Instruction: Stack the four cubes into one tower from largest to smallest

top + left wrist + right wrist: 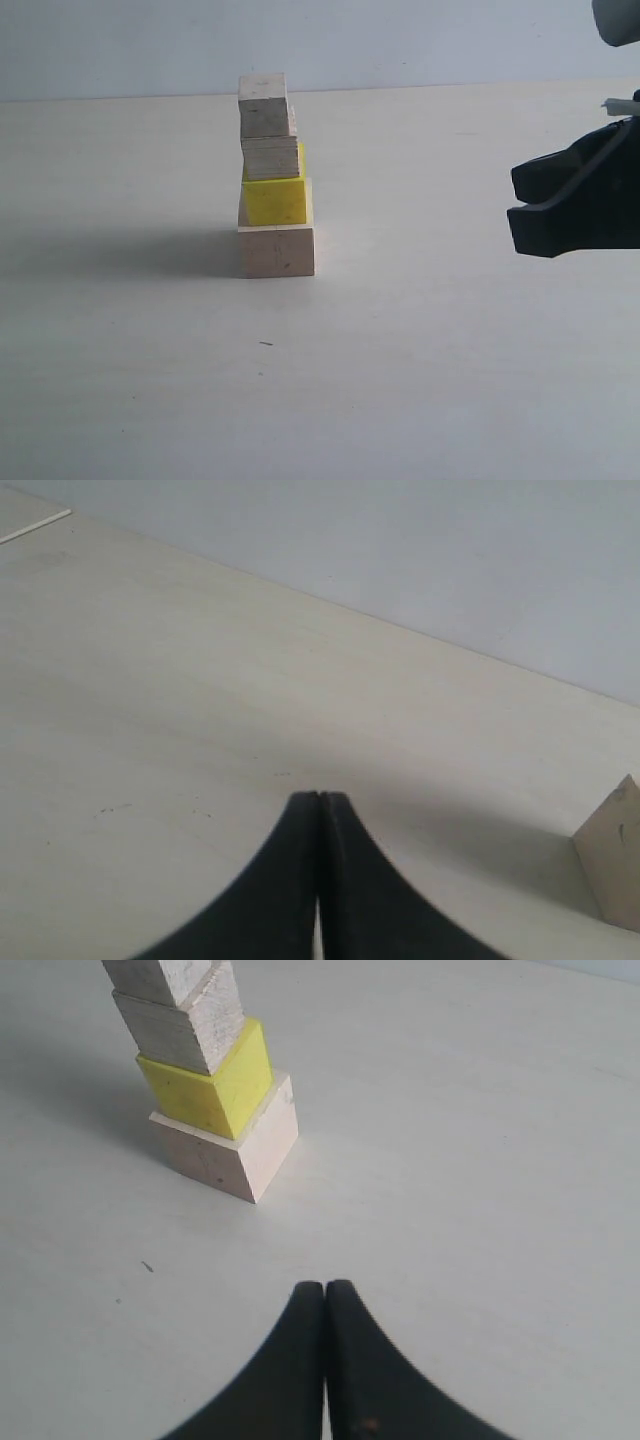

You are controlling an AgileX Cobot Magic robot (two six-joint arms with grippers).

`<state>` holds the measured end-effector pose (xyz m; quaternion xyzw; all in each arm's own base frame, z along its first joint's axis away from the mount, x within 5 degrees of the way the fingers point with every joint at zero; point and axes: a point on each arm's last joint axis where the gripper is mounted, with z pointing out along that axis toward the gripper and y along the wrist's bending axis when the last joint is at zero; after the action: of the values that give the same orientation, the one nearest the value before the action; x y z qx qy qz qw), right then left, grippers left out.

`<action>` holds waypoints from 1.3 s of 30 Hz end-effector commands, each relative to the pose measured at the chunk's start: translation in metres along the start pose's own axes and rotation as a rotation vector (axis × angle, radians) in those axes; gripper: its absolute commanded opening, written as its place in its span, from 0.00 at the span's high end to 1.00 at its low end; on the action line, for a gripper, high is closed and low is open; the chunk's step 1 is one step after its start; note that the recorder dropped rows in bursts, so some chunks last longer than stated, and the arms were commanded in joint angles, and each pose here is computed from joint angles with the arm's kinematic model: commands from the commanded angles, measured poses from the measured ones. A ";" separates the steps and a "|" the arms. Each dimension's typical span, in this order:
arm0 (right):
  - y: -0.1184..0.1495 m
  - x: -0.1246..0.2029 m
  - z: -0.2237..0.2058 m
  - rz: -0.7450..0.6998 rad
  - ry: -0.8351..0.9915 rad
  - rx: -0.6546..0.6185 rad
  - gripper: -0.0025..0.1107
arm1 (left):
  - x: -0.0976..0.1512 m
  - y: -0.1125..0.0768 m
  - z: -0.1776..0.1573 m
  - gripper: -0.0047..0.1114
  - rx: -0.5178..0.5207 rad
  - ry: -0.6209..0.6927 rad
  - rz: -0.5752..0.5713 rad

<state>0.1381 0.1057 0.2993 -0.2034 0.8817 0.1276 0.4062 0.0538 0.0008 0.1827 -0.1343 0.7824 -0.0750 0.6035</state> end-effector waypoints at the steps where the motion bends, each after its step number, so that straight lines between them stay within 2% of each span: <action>1: 0.000 -0.001 -0.001 -0.001 -0.016 -0.002 0.98 | 0.001 0.002 0.000 0.96 -0.021 -0.003 0.077; 39: 0.000 -0.001 -0.001 -0.001 -0.016 -0.002 0.98 | 0.002 0.003 0.000 0.96 -0.019 0.010 0.090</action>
<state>0.1381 0.1057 0.2993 -0.2034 0.8817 0.1276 0.4062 0.0532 0.0030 0.1811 -0.1074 0.7921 -0.0402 0.5995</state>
